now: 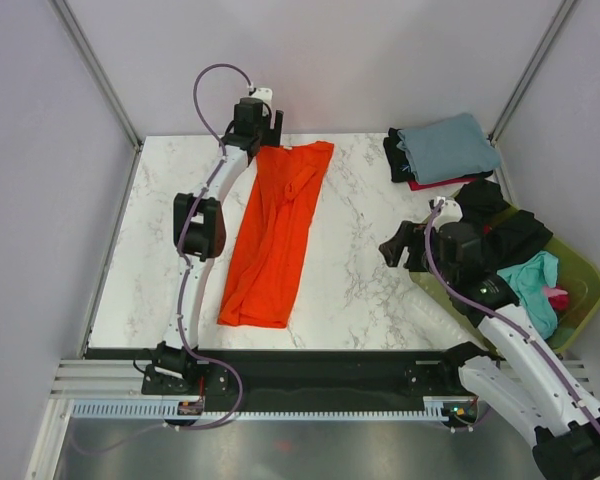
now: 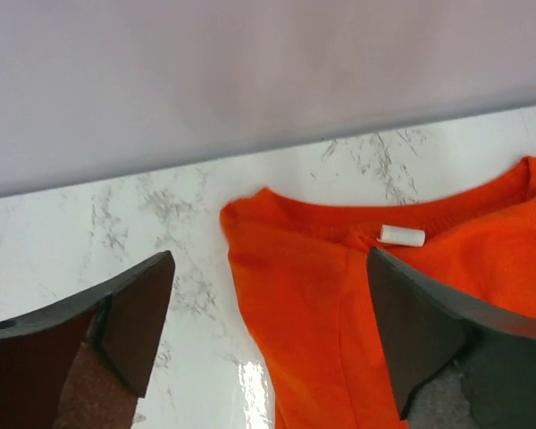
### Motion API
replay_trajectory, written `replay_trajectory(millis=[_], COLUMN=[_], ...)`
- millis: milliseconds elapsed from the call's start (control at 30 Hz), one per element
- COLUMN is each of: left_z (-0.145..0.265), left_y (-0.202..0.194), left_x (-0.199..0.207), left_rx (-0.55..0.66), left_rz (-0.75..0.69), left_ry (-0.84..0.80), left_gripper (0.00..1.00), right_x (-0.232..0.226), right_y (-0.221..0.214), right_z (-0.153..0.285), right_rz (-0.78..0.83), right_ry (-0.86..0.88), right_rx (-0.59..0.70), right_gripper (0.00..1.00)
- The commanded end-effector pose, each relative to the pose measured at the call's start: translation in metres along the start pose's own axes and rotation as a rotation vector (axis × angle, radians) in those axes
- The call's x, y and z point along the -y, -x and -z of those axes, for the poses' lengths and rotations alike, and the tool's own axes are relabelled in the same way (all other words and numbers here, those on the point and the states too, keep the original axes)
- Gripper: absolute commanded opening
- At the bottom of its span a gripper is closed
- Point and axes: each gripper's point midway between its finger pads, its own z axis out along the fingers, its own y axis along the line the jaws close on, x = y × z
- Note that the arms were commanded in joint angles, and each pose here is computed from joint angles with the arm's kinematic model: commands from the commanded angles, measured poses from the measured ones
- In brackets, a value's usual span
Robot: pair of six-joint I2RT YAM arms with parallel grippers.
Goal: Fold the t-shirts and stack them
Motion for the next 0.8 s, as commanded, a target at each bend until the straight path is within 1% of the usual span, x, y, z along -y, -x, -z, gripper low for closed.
replay_trajectory(millis=[0, 67, 133, 167, 200, 233, 267, 300, 333, 367, 400, 433, 467, 500, 533, 567, 600, 667, 700, 767], left_z=[0.009, 0.02, 0.04, 0.049, 0.056, 0.075, 0.084, 0.091, 0.116, 0.126, 0.136, 0.148, 0.176, 0.184, 0.194, 0.215, 0.225, 0.245, 0.264, 0.283], left_y=[0.049, 0.049, 0.055, 0.058, 0.043, 0.057, 0.054, 0.04, 0.045, 0.04, 0.009, 0.002, 0.018, -0.017, -0.022, -0.033, -0.041, -0.056, -0.075, -0.1], left_x=[-0.003, 0.011, 0.011, 0.008, 0.005, 0.0, -0.004, -0.011, -0.016, -0.023, -0.024, -0.026, -0.033, -0.033, -0.033, -0.034, -0.033, -0.029, -0.031, -0.035], left_rx=[0.141, 0.128, 0.114, 0.107, 0.042, 0.048, 0.023, -0.034, -0.062, -0.088, -0.161, -0.174, -0.135, -0.205, -0.214, -0.236, -0.252, -0.276, -0.301, -0.342], left_rz=[-0.119, -0.155, -0.176, -0.153, -0.143, -0.111, -0.047, -0.014, 0.08, 0.129, 0.153, 0.21, 0.238, 0.233, 0.235, 0.263, 0.278, 0.33, 0.333, 0.365], left_ry=[0.072, 0.054, 0.081, 0.109, 0.109, 0.116, 0.125, 0.129, 0.121, 0.104, 0.099, 0.096, 0.097, 0.111, 0.109, 0.109, 0.103, 0.091, 0.095, 0.131], left_gripper=[1.0, 1.0, 1.0, 1.0, 1.0, 1.0, 1.0, 1.0, 0.97, 0.95, 0.94, 0.93, 0.92, 0.92, 0.92, 0.92, 0.92, 0.91, 0.9, 0.89], right_x=[0.009, 0.011, 0.008, 0.001, 0.002, 0.0, -0.005, -0.012, -0.016, -0.024, -0.029, -0.052, -0.061, -0.073, -0.094, -0.102, -0.107, -0.124, -0.127, -0.144], right_y=[0.0, -0.004, -0.011, -0.008, -0.019, -0.022, -0.026, -0.02, -0.033, -0.034, -0.039, -0.052, -0.061, -0.065, -0.081, -0.09, -0.102, -0.121, -0.134, -0.152], right_z=[0.0, -0.004, -0.011, -0.015, -0.024, -0.029, -0.035, -0.042, -0.055, -0.063, -0.078, -0.082, -0.087, -0.101, -0.1, -0.103, -0.111, -0.112, -0.117, -0.115], right_rz=[0.026, 0.02, 0.002, -0.006, -0.016, -0.042, -0.053, -0.061, -0.069, -0.072, -0.059, -0.014, 0.026, 0.054, 0.095, 0.099, 0.107, 0.13, 0.128, 0.144], right_ry=[-0.049, -0.054, -0.024, 0.013, 0.017, 0.029, 0.057, 0.086, 0.089, 0.109, 0.094, 0.131, 0.132, 0.118, 0.152, 0.156, 0.148, 0.175, 0.166, 0.214], right_rx=[-0.016, -0.029, -0.041, -0.027, -0.057, -0.069, -0.088, -0.074, -0.127, -0.134, -0.172, -0.212, -0.246, -0.274, -0.315, -0.34, -0.375, -0.408, -0.435, -0.467], right_gripper=[0.84, 0.84, 0.84, 0.84, 0.84, 0.84, 0.84, 0.83, 0.83, 0.82, 0.81, 0.81, 0.8, 0.8, 0.8, 0.79, 0.79, 0.78, 0.78, 0.77])
